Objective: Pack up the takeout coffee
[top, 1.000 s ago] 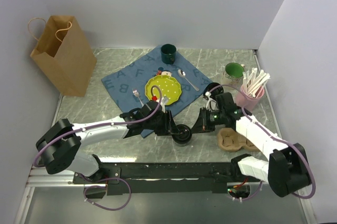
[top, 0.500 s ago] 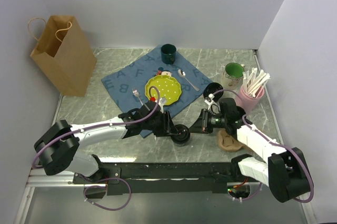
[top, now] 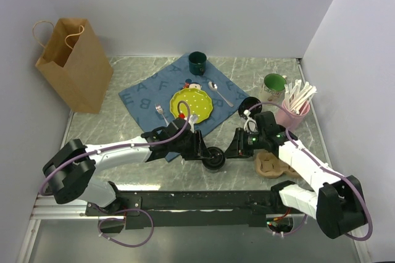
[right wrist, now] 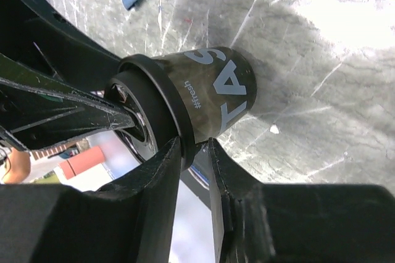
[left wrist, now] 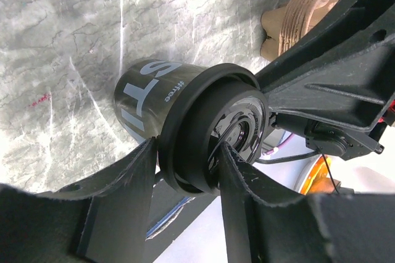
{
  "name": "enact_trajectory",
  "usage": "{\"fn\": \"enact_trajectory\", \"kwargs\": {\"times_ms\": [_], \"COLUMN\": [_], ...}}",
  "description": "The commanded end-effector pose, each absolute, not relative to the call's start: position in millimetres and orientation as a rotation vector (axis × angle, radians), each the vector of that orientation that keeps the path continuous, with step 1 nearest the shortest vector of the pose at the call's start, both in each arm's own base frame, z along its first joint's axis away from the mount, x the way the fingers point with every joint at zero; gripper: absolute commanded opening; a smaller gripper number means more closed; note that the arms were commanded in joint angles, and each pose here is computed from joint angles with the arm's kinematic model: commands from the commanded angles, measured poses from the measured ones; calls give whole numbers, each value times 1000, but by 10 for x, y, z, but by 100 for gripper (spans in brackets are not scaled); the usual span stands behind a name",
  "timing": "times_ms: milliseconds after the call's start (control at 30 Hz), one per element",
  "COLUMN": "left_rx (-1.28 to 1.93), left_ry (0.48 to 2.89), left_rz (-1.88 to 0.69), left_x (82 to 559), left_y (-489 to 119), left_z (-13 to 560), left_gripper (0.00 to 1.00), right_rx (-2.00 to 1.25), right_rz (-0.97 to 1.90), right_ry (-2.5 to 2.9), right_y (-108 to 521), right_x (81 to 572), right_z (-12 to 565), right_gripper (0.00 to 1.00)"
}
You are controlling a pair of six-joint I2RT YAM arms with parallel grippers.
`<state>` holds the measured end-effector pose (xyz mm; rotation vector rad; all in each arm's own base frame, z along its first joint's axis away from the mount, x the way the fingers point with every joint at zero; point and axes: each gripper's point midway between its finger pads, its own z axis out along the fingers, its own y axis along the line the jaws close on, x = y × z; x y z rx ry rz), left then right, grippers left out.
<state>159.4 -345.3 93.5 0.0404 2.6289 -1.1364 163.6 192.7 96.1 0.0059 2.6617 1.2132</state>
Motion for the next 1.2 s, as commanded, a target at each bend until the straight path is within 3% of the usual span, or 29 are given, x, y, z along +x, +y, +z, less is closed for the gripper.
{"fn": "enact_trajectory", "kwargs": {"times_ms": [0, 733, 933, 1167], "left_rx": [48, 5, -29, -50], "left_ry": [2939, 2954, 2976, 2996], "left_rz": [-661, -655, -645, -631], "left_x": [1226, 1203, 1131, 1058], "left_y": [-2795, -2850, -2836, -2830], "left_z": [59, 31, -18, -63], "left_gripper": [46, 46, 46, 45], "right_rx": [-37, -76, 40, 162], "right_rz": [1253, 1321, 1143, 939], "right_ry": [2704, 2733, 2819, 2866], "right_y": [1937, 1978, 1825, 1631], "right_x": [1437, 1262, 1246, 1249], "right_z": [992, 927, 517, 222], "right_gripper": [32, 29, 18, 13]}}
